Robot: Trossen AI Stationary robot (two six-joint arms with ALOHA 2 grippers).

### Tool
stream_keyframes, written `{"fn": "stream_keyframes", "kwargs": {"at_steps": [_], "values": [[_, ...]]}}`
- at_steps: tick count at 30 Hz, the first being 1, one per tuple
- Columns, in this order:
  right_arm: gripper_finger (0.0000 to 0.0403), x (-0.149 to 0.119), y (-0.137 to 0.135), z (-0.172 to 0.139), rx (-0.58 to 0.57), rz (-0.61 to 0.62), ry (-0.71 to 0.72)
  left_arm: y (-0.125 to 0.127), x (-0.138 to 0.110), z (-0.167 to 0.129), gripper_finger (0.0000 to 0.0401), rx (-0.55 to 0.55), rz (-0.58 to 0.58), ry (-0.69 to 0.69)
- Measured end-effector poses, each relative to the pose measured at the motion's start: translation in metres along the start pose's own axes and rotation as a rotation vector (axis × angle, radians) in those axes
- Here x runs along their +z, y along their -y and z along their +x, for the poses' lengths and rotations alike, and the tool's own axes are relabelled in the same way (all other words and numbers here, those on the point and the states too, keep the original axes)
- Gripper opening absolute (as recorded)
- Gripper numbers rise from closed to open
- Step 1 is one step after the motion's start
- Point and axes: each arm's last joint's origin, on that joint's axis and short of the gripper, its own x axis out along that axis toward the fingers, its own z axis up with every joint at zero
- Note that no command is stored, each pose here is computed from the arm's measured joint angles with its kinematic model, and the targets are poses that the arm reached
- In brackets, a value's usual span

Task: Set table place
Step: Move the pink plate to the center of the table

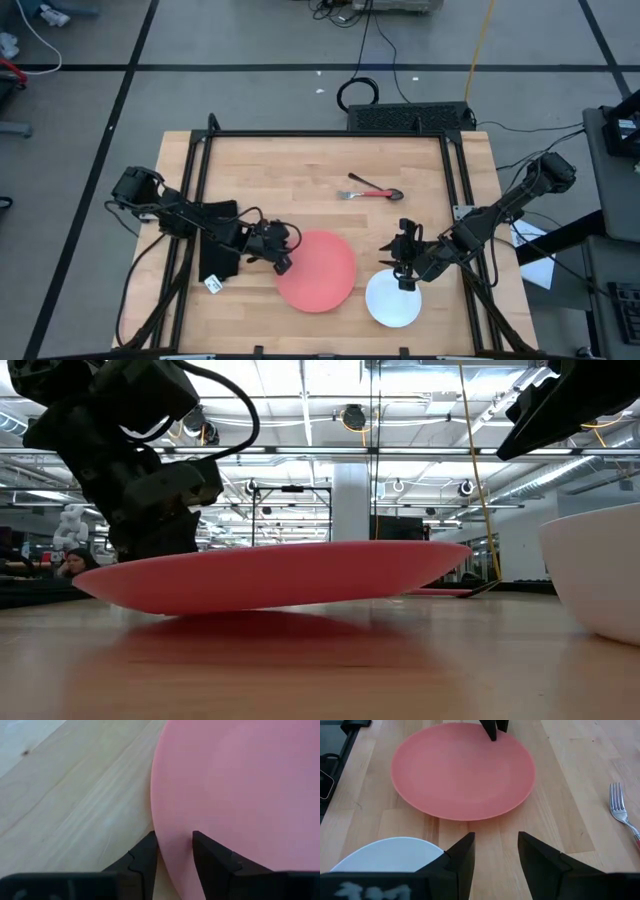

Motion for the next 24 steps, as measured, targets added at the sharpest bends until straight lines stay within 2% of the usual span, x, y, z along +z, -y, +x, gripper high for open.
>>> {"fn": "stream_keyframes", "kwargs": {"at_steps": [20, 24], "values": [[0.0141, 0.0000, 0.0000, 0.0000, 0.000, 0.000, 0.000, 0.0033, 0.0036, -0.0002, 0.0125, -0.025, 0.115, 0.044], [0.0141, 0.0000, 0.0000, 0.0000, 0.000, 0.000, 0.000, 0.0031, 0.0040, -0.0002, 0.0137, -0.014, 0.128, 0.055]]}}
